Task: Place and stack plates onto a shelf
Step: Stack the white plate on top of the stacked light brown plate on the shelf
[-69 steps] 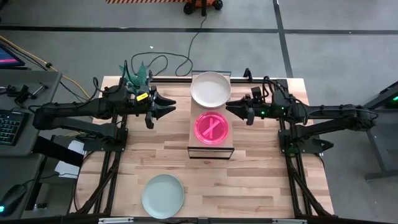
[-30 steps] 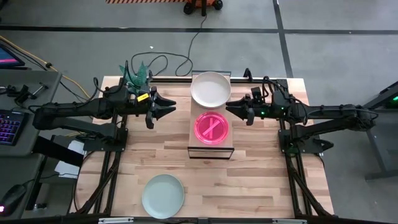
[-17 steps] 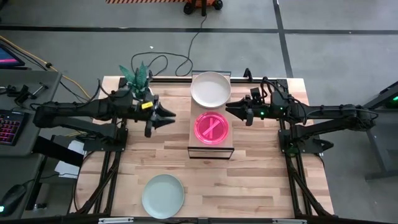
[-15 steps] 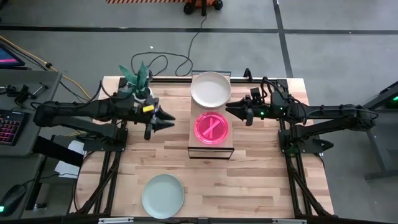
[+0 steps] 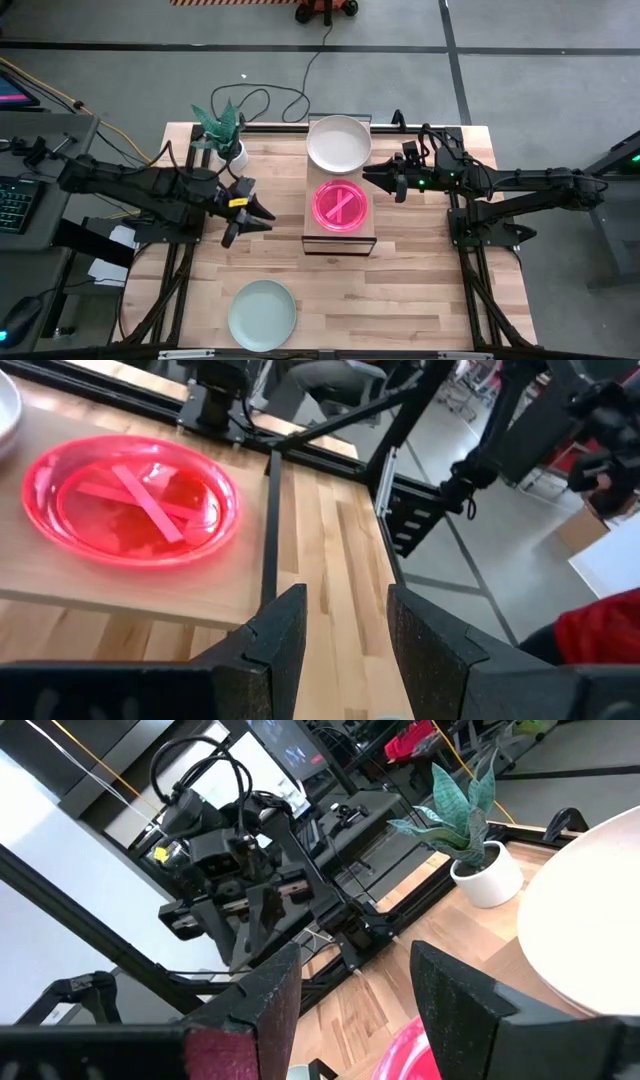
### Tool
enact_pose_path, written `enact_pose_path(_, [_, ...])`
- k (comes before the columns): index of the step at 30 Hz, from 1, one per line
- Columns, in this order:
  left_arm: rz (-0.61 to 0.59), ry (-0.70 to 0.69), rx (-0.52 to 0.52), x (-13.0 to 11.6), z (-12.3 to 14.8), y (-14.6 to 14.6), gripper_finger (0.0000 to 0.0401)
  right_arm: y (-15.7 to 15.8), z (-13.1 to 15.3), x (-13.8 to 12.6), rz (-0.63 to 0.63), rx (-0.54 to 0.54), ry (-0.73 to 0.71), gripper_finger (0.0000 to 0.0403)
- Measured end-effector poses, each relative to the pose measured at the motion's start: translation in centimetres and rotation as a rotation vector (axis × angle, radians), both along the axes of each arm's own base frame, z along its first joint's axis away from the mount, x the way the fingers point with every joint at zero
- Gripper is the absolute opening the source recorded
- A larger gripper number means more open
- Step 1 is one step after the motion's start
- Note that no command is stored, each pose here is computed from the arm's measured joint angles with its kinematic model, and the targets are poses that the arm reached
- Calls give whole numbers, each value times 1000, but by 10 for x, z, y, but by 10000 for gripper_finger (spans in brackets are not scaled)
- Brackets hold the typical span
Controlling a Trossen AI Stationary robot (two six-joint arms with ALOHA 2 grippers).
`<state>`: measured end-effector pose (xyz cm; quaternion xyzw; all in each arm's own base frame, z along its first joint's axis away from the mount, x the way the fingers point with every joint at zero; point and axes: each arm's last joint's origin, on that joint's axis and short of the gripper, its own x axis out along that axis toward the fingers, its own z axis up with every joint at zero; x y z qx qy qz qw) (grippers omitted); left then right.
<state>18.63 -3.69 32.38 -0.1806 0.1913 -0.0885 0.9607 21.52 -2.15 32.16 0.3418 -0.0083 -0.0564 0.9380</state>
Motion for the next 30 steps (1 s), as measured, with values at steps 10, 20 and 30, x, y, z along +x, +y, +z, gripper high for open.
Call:
enact_pose_path(10, [13, 46, 7, -2, -5, -7, 129, 1, -1, 0, 19, 2, 14, 171])
enact_pose_path(20, [-121, 201, 104, 21, -34, -27, 129, 1, -2, 0, 19, 4, 22, 171])
enact_pose_path(30, [-377, 492, 150, 37, -108, -68, 129, 1, -6, 0, 23, 8, 58, 171])
